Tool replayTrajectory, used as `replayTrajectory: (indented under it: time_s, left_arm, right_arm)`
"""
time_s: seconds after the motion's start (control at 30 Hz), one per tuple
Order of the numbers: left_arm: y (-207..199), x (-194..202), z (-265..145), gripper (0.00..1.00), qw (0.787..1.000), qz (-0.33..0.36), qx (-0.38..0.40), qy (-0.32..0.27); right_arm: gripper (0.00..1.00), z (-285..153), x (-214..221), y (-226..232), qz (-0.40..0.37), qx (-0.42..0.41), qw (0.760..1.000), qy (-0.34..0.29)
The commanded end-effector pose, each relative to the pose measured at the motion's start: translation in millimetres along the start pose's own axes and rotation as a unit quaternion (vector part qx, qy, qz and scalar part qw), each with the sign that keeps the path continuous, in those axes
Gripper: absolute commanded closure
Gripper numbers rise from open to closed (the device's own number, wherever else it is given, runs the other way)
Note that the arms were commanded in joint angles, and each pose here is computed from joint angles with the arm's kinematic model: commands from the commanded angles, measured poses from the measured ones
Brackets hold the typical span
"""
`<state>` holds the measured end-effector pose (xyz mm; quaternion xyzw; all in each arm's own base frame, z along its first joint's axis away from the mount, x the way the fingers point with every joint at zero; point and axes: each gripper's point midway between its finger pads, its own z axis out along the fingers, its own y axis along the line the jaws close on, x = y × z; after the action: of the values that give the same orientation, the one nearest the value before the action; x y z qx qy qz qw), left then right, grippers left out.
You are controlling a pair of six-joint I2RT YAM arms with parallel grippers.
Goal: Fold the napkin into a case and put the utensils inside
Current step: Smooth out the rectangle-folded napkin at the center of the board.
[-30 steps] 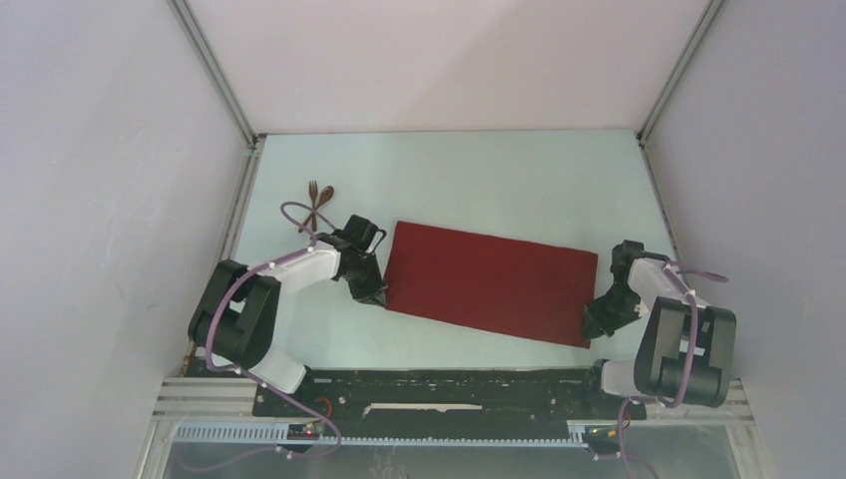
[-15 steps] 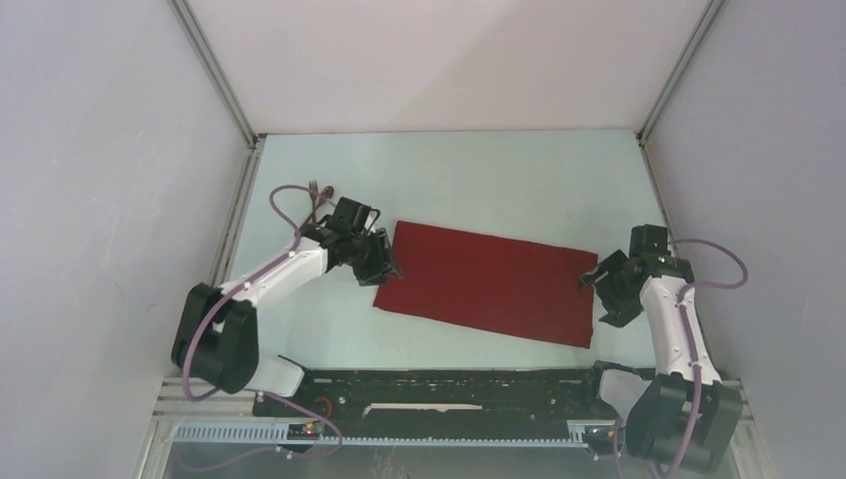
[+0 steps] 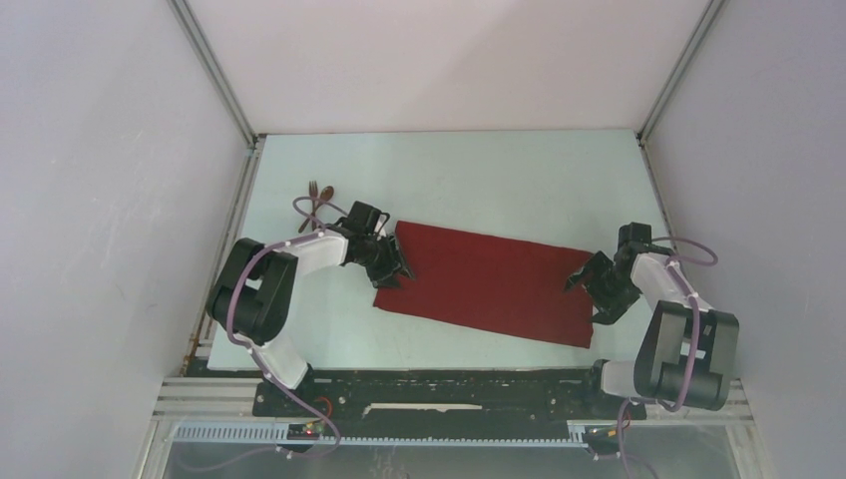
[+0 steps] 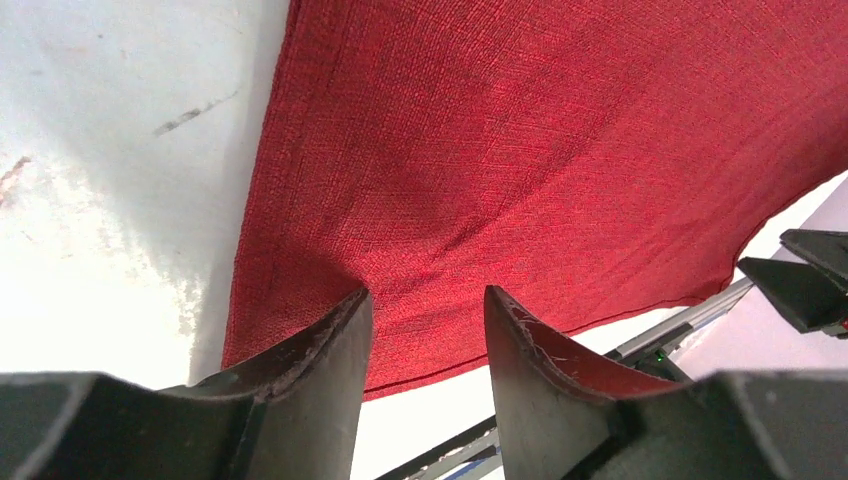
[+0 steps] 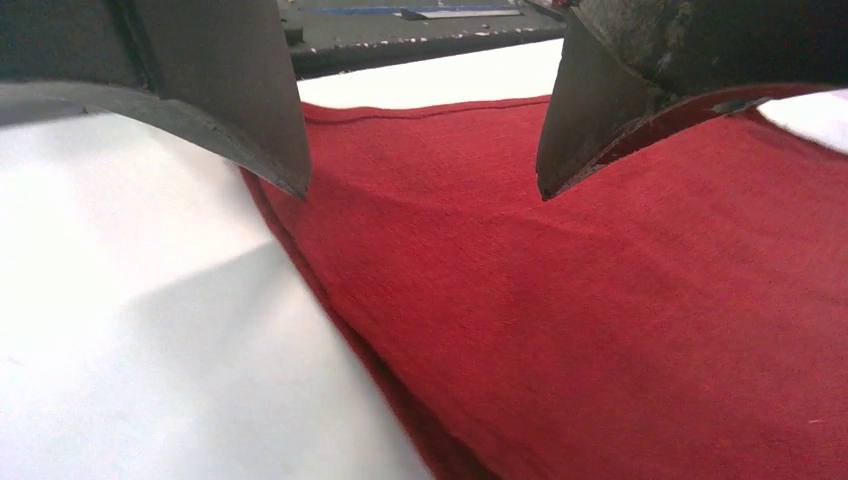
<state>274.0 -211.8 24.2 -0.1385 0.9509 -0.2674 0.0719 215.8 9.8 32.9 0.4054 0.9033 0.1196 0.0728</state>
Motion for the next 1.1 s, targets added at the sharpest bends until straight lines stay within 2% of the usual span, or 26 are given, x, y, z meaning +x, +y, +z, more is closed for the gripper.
replayTrajectory:
  time_s: [0.0,0.33,0.5,0.63,0.83,1.0,1.07]
  left_arm:
    - [8.2,-5.2,2.5,0.46,1.000,0.001,-0.007,-0.022]
    - [19.8,3.6,12.3,0.46,1.000,-0.009,-0.008,-0.017]
    - [19.6,2.6,11.4,0.46,1.000,-0.008,-0.007,-0.020]
    - [16.7,-1.1,7.5,0.45,1.000,-0.004,-0.006,-0.029]
    - [9.5,-4.1,-0.4,0.45,0.999,0.008,-0.002,-0.033]
    - [-7.5,-7.4,-10.4,0.45,0.999,0.016,0.025,-0.038]
    - [-23.1,-10.1,-18.1,0.45,0.998,0.029,0.051,-0.039]
  right_arm:
    - [0.10,-16.9,16.3,-25.4,0.062,0.073,0.995,-0.003]
    - [0.08,5.5,22.5,-27.7,0.081,0.064,0.995,0.015]
    - [0.09,-6.0,43.5,-61.9,0.130,0.163,0.977,0.034]
    - [0.08,-21.3,54.4,-67.9,0.120,0.177,0.977,0.027]
    - [0.08,-29.1,48.5,-66.3,0.101,0.179,0.979,0.014]
    - [0.09,-18.9,35.2,-53.7,0.079,0.157,0.984,0.018]
    - [0.09,-24.5,21.2,-34.2,0.046,0.122,0.991,0.003]
